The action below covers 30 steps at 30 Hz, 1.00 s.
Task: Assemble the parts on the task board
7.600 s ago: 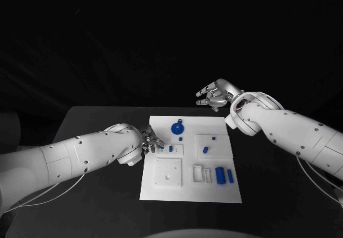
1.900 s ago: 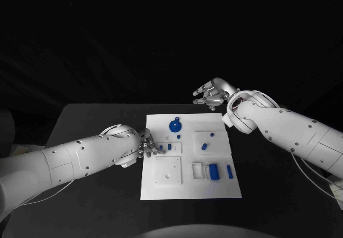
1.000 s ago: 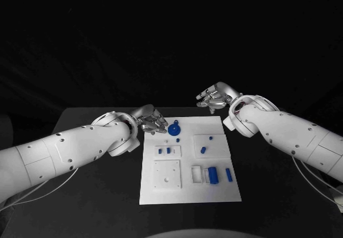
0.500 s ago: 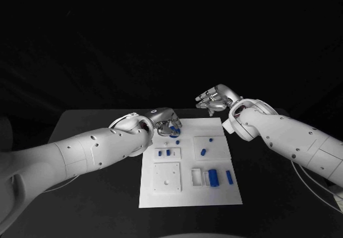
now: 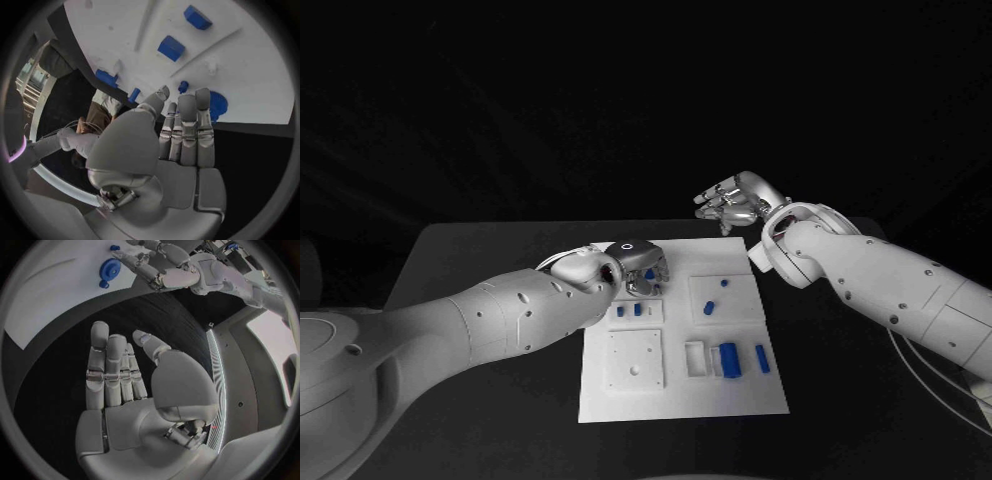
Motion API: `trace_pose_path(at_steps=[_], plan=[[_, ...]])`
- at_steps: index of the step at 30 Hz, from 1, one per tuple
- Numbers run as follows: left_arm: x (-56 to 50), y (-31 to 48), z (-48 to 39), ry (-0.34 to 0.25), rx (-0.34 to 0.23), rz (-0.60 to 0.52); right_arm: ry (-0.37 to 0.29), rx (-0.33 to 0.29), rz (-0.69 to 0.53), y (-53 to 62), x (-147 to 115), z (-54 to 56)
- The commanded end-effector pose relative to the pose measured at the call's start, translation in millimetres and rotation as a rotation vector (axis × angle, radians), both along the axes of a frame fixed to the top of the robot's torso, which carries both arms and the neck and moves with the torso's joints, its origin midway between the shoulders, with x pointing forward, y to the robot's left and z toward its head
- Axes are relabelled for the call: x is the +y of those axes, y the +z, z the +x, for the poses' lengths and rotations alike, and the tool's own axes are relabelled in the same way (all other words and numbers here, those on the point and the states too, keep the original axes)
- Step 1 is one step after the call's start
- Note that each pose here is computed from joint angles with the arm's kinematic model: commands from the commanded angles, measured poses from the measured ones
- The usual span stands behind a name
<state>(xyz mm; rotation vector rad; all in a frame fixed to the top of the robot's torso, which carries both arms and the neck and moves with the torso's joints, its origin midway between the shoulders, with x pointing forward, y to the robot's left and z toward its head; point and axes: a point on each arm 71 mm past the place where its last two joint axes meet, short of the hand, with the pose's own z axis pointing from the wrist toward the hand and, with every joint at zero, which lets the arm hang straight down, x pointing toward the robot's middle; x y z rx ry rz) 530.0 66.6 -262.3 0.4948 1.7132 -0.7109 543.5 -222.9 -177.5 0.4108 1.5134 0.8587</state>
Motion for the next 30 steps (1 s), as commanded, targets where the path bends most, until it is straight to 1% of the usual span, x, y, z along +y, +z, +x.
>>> trace_pose_path(at_steps=[1,9,19,30], plan=[[-4.2,-3.1,-1.9,-0.042,-0.017,0.046,0.009,-0.016,0.008,2.3,2.0,-0.4],[-3.9,-9.5,-0.5,-0.031,-0.021,0.066,0.011,-0.021,0.011,4.2,3.4,-0.6],[-2.2,-11.4,1.3,-0.012,-0.018,0.077,0.012,-0.021,0.011,4.5,3.9,-0.4],[2.8,-12.7,4.1,0.017,-0.012,0.093,0.012,-0.019,0.010,4.2,3.7,-0.3]])
